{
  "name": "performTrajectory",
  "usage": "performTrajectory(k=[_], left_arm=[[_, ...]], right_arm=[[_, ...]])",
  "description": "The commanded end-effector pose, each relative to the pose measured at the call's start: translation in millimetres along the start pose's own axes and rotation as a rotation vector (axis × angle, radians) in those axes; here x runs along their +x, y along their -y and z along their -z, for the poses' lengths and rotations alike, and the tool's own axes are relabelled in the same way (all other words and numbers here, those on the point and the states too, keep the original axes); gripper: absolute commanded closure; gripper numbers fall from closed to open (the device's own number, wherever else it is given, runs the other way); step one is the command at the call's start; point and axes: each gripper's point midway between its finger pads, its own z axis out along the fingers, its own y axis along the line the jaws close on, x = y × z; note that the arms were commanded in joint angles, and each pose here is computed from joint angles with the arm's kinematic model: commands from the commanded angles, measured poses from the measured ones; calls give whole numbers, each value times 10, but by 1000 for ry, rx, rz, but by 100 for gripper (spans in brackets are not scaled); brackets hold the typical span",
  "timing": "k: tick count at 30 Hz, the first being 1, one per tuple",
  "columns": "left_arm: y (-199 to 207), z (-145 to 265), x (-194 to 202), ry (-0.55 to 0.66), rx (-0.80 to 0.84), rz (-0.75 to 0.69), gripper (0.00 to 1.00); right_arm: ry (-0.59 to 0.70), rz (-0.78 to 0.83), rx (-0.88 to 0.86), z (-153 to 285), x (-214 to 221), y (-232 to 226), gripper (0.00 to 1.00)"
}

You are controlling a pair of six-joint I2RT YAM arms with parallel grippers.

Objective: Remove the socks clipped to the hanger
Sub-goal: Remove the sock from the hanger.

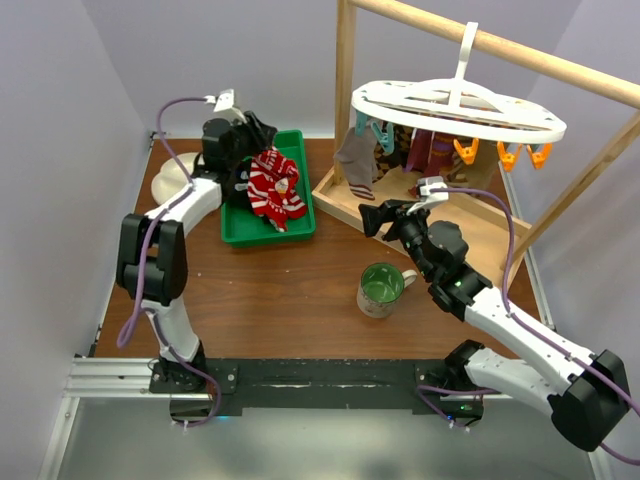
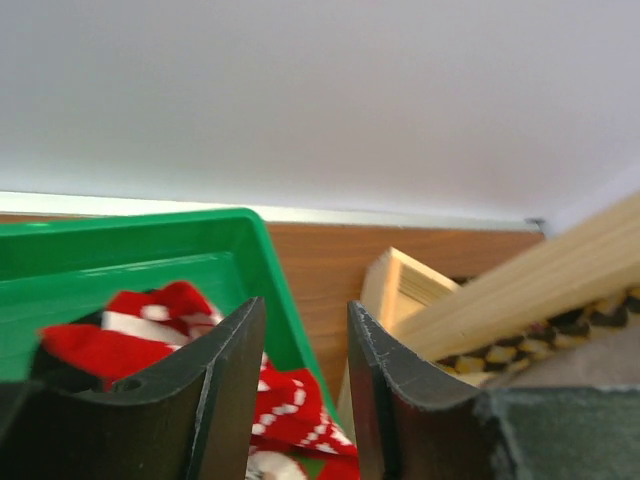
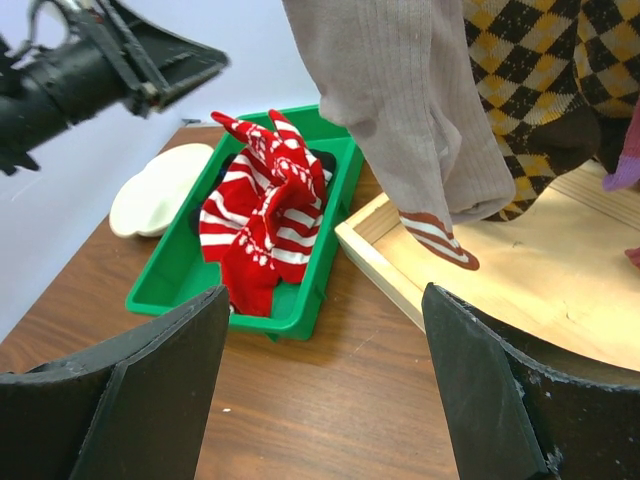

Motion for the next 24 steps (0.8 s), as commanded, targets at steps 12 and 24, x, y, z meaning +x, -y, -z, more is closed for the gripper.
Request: performTrajectory(k=[12,24], left_arm=[[-135,-126,855,-149,37,84,62],[150,-9,535,-87,118,62,59]], right_arm=[[47,-24,-3,-76,-144,-41,17],[186,5,107,-987,-468,69,1]])
